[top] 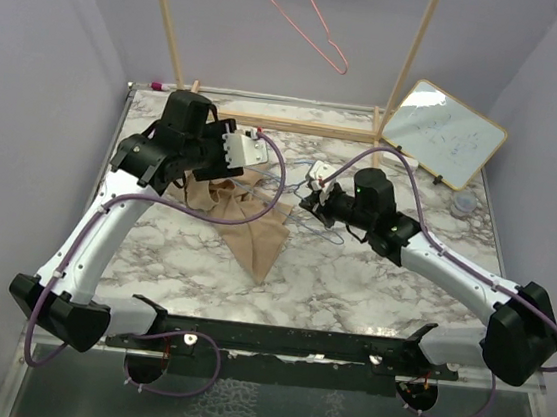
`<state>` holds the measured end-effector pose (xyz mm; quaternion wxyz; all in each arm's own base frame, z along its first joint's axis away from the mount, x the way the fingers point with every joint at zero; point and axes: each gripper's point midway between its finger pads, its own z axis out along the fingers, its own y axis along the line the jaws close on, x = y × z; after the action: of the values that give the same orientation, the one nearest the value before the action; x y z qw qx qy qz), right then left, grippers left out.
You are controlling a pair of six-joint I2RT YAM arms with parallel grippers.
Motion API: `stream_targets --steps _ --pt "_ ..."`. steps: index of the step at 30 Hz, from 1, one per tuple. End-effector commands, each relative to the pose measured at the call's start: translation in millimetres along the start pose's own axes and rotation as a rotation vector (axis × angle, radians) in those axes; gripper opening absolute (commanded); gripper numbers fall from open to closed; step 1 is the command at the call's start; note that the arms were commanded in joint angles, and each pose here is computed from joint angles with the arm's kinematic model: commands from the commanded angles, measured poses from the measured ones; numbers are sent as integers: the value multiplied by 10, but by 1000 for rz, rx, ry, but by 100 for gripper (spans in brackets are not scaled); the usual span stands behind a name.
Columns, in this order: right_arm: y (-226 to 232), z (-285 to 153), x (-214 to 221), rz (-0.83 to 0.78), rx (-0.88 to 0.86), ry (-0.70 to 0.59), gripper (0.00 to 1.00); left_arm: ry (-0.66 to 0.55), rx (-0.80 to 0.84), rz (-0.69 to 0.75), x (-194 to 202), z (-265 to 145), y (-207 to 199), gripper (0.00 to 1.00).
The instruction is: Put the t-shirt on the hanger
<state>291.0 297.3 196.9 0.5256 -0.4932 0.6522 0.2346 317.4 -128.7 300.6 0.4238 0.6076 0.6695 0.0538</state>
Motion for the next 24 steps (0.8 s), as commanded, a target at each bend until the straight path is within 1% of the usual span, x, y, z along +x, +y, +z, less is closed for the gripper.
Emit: stream_targets --steps 1,5,9,13,17,20,24 --pt "-22 28 -153 -3 3 -80 1 19 -13 -78 78 -76 58 59" --pt "-3 65 -118 3 -6 -87 1 -2 27 -147 204 -119 152 60" --pt "7 81 -106 -7 -15 -85 1 -37 92 -103 367 -190 230 61" --pt "29 90 -97 -21 -31 -84 1 -88 214 -31 338 -189 201 61" --pt "27 104 -65 -38 -37 -67 1 -156 317 -60 212 -128 204 61" --pt "15 110 -42 -49 -35 -56 1 -185 333 -68 156 -110 214 61" --pt "-1 124 -32 -58 -34 -45 1 -198 359 -63 161 -85 127 61"
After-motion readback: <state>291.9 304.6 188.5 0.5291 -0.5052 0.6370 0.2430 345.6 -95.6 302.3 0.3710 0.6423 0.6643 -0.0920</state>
